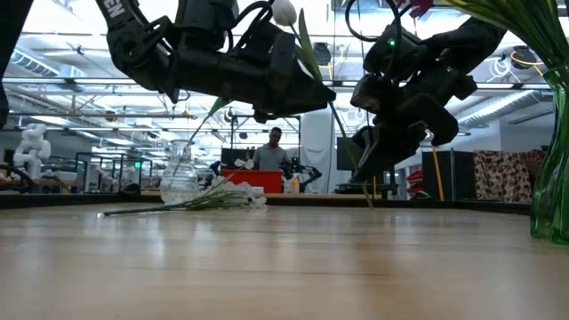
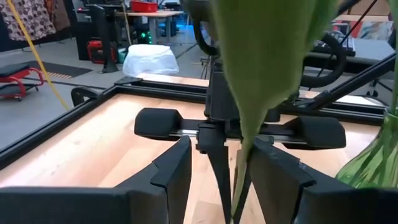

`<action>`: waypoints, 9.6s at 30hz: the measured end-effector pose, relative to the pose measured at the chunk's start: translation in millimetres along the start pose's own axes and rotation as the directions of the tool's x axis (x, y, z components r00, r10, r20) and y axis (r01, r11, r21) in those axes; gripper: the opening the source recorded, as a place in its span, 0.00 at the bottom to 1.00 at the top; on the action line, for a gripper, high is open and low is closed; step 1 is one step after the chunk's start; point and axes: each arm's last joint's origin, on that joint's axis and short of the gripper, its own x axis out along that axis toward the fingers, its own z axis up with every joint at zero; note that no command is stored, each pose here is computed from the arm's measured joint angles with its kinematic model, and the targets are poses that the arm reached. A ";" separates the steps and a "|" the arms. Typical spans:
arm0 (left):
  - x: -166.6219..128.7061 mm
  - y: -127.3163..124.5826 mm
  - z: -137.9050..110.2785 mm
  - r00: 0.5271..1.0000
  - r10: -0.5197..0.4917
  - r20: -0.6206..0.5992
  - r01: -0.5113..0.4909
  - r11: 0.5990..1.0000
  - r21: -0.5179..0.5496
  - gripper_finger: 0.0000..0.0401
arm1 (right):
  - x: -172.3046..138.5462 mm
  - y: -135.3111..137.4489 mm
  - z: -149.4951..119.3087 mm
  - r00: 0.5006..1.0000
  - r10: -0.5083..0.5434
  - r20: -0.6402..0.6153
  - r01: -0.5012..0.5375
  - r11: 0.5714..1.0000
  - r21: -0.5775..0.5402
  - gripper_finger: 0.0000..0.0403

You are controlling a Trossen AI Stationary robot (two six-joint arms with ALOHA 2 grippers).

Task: Sort flowers into vase by color
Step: Put the white tulip into the transparent vase

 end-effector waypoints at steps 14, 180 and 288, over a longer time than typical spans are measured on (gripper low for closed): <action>-0.1 -1.4 -0.1 0.999 -0.047 -0.002 0.047 0.999 0.000 0.39 | 0.1 0.1 0.6 1.000 -0.003 0.005 0.003 1.000 -0.002 0.00; -268.5 167.5 132.8 0.981 0.180 -0.069 -0.180 0.984 -0.001 0.03 | 0.2 -0.1 1.1 1.000 -0.007 0.011 0.007 0.999 0.036 0.48; -252.1 185.7 37.6 0.911 0.277 -0.306 -0.348 0.914 -0.207 0.29 | 0.1 -0.1 1.1 1.000 -0.007 0.011 0.007 0.999 0.032 0.48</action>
